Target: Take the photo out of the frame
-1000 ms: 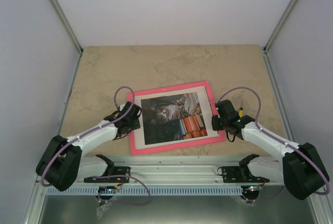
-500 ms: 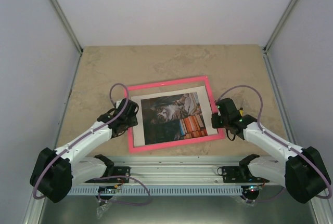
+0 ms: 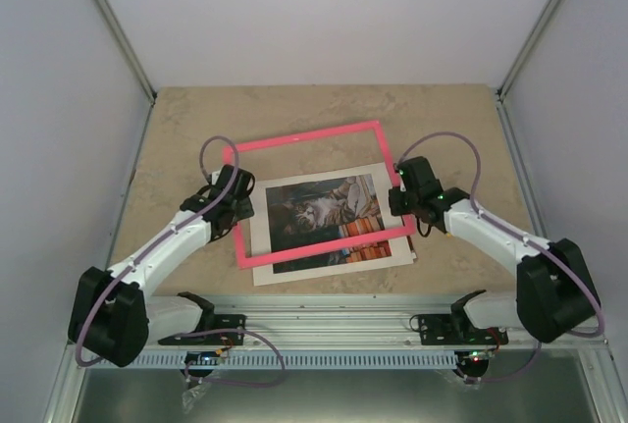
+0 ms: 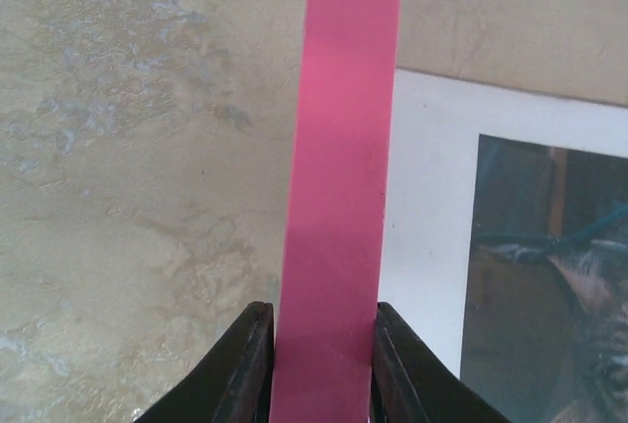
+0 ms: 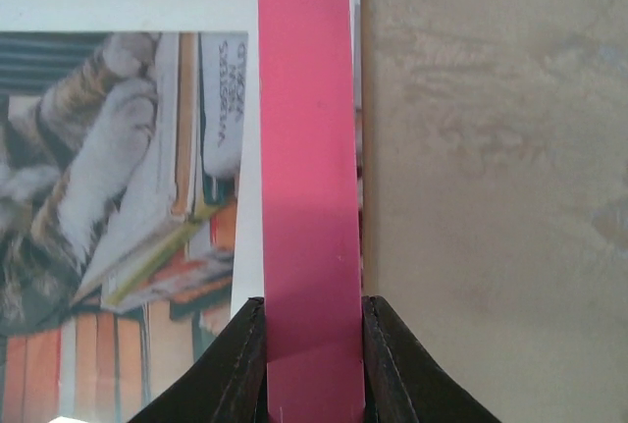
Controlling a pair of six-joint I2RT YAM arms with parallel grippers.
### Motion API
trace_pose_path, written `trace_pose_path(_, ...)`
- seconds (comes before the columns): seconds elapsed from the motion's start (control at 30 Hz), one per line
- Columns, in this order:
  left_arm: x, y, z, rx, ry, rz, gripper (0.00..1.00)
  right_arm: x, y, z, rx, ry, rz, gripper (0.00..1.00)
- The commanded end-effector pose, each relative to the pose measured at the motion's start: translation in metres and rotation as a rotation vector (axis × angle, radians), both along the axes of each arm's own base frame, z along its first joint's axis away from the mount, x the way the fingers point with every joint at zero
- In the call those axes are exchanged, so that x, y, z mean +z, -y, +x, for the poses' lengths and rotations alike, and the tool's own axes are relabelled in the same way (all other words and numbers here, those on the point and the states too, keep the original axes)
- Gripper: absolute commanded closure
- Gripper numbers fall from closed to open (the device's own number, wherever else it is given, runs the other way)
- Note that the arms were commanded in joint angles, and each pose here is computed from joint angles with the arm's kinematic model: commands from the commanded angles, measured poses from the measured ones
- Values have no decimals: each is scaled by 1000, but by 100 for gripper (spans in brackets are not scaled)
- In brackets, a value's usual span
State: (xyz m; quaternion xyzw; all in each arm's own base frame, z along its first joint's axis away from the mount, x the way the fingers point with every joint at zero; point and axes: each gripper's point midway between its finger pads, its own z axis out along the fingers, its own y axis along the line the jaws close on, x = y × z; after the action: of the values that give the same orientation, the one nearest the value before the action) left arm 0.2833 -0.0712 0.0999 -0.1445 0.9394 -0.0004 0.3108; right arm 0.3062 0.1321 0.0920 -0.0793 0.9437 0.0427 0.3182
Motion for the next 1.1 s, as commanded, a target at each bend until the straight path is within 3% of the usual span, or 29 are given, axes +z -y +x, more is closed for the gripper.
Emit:
trace_pose_path(0.0,30,12,37,50,134,-170,100,22,-24,35,17,72,86,90)
trace_pose_path(0.37,19,-10,35,124,121,-137,100,43,-38,51,97,135,124,54)
trace_pose_path(0.63,12,-22,32,180,104,-117,100,64,-39,37,138,205,174,36)
trace_pose_path(1.07,8,-67,26,382,104,-157,100,71,-23,24,103,322,198,30)
